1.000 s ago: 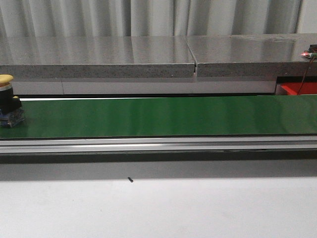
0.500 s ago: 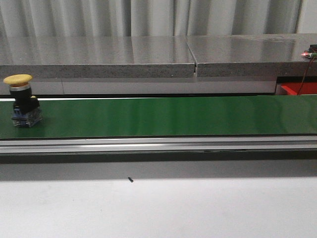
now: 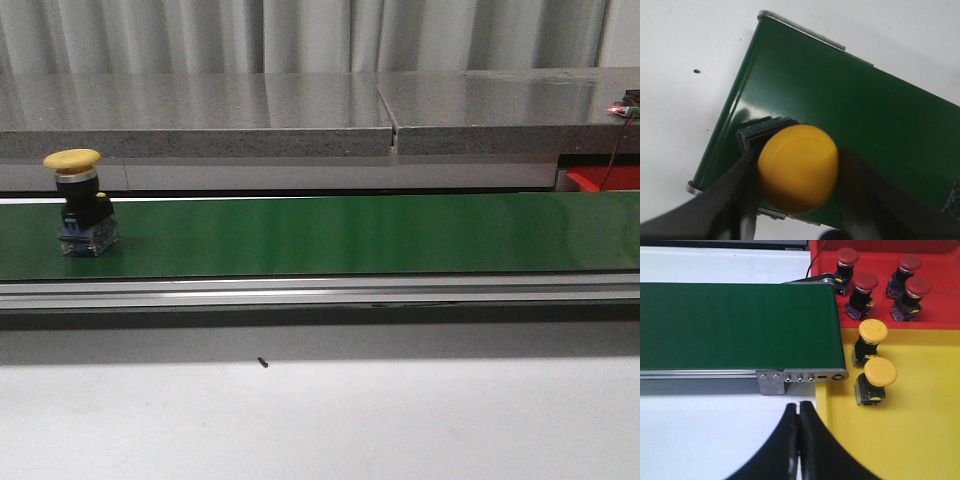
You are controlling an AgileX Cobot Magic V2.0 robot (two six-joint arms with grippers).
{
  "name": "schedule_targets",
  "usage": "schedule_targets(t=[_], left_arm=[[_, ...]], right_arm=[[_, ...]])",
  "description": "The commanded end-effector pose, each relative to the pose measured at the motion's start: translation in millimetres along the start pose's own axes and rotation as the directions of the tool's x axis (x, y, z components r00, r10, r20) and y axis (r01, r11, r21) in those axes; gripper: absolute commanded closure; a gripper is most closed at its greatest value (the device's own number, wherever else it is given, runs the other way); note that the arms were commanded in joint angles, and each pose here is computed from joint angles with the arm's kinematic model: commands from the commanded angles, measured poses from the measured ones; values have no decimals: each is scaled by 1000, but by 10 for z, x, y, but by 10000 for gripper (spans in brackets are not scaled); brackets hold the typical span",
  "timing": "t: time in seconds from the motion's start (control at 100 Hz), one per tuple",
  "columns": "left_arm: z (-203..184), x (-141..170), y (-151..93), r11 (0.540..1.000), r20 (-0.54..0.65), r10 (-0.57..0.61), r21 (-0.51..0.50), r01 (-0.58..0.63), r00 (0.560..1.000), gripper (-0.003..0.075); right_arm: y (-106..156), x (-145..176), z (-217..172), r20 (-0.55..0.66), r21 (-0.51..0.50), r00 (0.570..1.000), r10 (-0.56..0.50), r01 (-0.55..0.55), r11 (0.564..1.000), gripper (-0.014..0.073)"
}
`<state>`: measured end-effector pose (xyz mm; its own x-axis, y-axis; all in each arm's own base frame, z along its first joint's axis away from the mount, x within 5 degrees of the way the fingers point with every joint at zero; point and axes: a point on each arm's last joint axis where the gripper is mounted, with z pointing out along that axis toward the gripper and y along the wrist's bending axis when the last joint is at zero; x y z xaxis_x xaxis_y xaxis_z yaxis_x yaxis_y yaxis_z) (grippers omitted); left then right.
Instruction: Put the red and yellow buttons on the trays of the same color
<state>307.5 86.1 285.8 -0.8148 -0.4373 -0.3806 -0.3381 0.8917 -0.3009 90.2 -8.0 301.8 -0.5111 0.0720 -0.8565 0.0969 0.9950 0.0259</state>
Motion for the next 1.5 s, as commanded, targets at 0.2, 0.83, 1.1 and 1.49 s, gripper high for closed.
schedule_targets(t=[0.2, 0.83, 1.1, 1.49], left_arm=[[-42, -40, -56, 999, 86, -21, 36, 18, 996, 567], [-5, -36, -45, 999, 92, -30, 38, 27, 995, 533], [-4, -28, -46, 999, 82, -30, 38, 27, 996, 181], [-336, 60, -140, 997, 132, 59, 43, -65, 989, 174]], right_arm=[[5, -125, -44, 86, -2, 996, -5, 6, 1000, 662], [5, -125, -44, 86, -2, 996, -5, 6, 1000, 662], [5, -125, -44, 86, -2, 996, -5, 6, 1000, 662], [5, -125, -44, 86, -2, 996, -5, 6, 1000, 662]])
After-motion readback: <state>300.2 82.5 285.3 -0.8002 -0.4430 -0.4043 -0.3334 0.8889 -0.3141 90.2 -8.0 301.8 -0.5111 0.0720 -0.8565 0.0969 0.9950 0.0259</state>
